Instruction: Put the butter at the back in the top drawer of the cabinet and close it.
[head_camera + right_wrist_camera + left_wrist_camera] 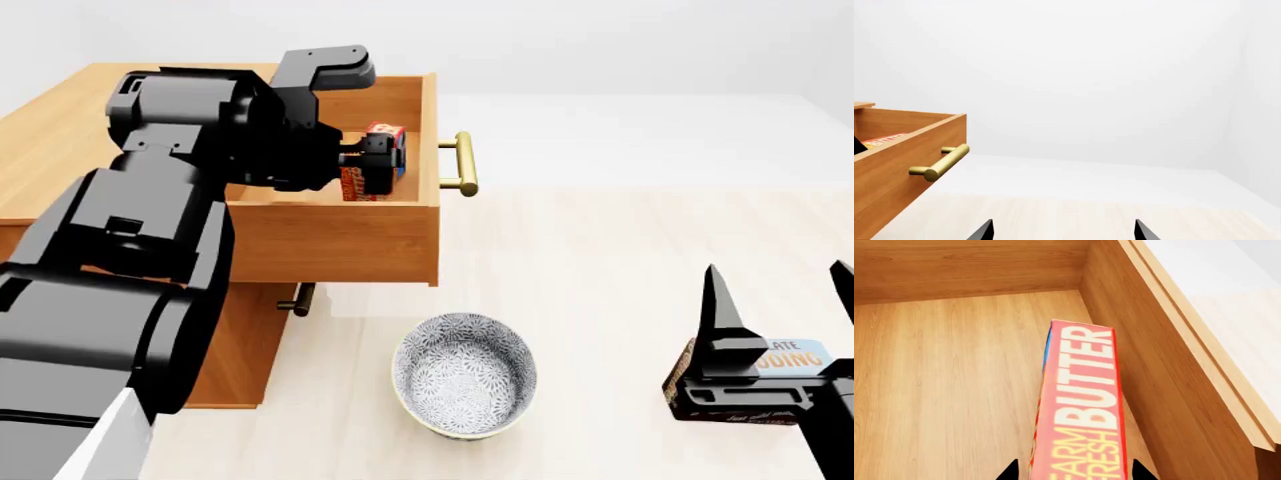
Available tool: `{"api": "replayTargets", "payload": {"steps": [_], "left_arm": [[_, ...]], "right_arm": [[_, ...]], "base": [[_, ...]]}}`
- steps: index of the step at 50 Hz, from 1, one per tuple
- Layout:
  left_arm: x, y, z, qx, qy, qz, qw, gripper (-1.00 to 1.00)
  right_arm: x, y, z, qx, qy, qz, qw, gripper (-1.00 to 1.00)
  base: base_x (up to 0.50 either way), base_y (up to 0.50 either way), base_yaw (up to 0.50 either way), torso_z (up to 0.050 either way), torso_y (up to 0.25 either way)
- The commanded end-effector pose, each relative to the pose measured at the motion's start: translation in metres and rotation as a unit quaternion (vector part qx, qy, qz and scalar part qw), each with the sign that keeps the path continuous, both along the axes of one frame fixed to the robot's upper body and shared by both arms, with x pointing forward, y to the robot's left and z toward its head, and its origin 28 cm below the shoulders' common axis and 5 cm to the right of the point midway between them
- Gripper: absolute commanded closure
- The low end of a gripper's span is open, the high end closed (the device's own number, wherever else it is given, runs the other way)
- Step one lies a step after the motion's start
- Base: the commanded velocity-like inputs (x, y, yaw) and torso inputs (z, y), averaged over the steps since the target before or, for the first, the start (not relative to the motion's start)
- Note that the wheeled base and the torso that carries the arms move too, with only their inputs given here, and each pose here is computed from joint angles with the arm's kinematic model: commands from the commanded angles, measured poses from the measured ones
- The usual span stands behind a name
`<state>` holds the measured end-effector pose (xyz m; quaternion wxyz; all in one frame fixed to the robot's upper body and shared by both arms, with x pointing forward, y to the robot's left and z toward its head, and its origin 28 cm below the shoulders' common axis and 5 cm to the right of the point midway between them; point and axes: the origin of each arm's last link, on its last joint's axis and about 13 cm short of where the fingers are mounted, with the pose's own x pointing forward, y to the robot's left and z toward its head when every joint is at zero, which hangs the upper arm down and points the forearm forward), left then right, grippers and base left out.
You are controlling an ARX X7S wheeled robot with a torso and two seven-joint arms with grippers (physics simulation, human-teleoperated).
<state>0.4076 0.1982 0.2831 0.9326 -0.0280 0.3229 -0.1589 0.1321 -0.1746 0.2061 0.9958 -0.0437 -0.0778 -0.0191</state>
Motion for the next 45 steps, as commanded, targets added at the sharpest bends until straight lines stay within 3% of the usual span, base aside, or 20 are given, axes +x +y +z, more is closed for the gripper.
{"api": "replayTargets", "payload": {"steps": [1,27,36,45], "left_arm": [[0.0,-0.001,0.002,0.001,0.002,0.002,1.0,-1.0],[0.0,-0.001,0.041,0.007,-0.066,0.019,0.998,-1.0],[-0.005,-0.003,0.07,-0.002,-0.097,0.019,0.995,-1.0],[-0.019,-0.017,0.106,0.026,-0.117,0.013,0.993,-1.0]], "right_arm": [[0.0,0.0,-0.001,0.001,0.0,0.001,1.0,-1.0],[-0.003,0.004,0.004,-0.002,-0.007,0.001,1.0,-1.0],[-0.003,0.005,0.005,-0.002,-0.007,0.002,1.0,-1.0],[-0.005,0.007,0.006,-0.004,-0.008,0.003,1.0,-1.0]], "base": [[0.0,0.0,0.0,0.0,0.0],[0.0,0.0,0.0,0.0,0.0],[0.0,0.0,0.0,0.0,0.0],[0.0,0.0,0.0,0.0,0.0]]}}
